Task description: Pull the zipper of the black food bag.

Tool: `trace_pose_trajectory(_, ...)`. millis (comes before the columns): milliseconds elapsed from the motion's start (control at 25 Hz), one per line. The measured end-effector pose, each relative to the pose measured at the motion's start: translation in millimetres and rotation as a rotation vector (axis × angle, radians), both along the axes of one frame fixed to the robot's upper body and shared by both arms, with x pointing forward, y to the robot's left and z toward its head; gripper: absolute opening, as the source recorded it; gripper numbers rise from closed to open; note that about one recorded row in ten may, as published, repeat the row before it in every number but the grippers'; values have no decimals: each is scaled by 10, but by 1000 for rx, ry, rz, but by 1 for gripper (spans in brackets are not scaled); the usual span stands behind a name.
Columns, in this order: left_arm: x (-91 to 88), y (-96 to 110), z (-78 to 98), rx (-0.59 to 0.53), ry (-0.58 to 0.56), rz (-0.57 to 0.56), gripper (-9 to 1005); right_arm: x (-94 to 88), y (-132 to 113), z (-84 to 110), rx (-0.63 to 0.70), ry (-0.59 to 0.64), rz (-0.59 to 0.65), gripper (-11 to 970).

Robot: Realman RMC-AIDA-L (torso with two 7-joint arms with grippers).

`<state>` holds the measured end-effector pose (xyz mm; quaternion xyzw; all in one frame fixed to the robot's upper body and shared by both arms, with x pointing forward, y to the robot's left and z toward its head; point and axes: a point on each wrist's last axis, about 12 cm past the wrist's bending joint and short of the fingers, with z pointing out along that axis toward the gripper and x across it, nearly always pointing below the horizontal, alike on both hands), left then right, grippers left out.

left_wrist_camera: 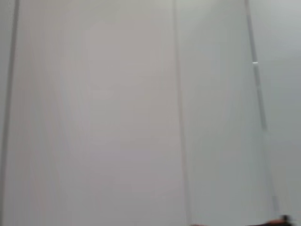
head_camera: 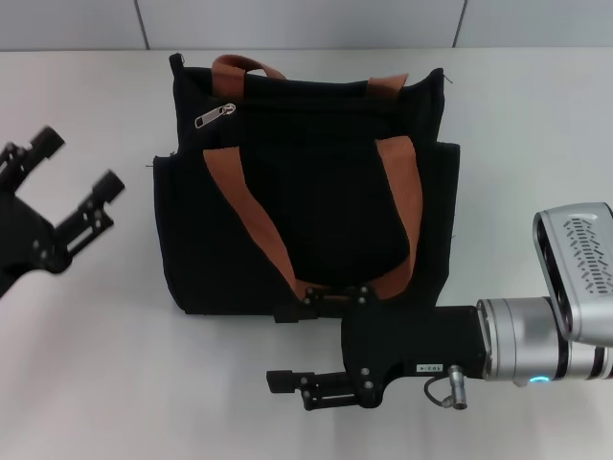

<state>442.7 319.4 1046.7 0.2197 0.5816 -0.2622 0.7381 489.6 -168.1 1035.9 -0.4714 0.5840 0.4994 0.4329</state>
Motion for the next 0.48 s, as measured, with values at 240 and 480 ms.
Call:
trace_pose_trajectory(240, 342, -75, -81, 69, 101, 46, 815, -30, -13, -22, 1, 0, -7, 730)
trace_pose_trajectory(480, 457, -268, -124, 175, 132, -79, 815, -58, -1, -30, 11, 2, -7, 730)
